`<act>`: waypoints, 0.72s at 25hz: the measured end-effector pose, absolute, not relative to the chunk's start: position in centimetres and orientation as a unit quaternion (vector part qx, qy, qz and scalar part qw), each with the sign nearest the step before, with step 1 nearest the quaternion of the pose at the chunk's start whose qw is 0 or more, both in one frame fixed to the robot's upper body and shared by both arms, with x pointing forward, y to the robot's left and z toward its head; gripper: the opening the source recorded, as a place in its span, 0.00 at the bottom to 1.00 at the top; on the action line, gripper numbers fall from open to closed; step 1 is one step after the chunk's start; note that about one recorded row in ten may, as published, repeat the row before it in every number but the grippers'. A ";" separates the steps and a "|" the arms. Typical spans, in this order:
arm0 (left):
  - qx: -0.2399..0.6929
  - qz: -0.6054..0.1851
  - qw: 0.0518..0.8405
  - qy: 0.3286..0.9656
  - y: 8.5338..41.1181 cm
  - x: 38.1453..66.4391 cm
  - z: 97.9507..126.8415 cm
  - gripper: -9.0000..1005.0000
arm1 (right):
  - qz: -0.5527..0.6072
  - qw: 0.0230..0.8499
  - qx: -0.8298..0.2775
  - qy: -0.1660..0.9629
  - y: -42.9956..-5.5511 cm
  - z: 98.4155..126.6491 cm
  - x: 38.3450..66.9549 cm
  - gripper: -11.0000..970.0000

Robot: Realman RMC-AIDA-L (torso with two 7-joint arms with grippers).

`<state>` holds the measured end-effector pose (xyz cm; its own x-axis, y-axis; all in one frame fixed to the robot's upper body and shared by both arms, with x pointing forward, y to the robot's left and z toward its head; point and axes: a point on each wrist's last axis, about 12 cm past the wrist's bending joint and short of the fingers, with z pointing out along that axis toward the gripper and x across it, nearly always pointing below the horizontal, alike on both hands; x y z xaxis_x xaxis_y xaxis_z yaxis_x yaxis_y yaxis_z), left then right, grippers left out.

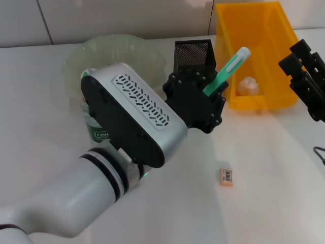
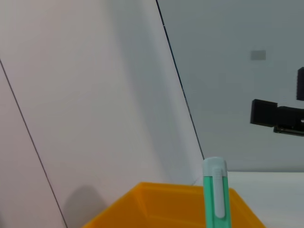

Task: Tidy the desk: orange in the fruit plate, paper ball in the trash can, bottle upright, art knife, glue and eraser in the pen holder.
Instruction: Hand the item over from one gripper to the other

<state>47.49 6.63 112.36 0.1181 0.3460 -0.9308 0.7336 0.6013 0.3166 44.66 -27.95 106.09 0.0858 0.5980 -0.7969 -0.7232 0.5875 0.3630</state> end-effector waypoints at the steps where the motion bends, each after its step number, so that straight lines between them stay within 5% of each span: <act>1: 0.418 -0.156 0.620 0.645 6.6 47.5 112.4 0.20 | 0.450 0.734 -0.062 0.505 -27.9 106.1 44.7 0.82; 18: 0.445 -0.140 0.623 0.628 6.3 47.0 111.6 0.20 | 0.444 0.721 -0.051 0.529 -25.8 105.4 46.0 0.79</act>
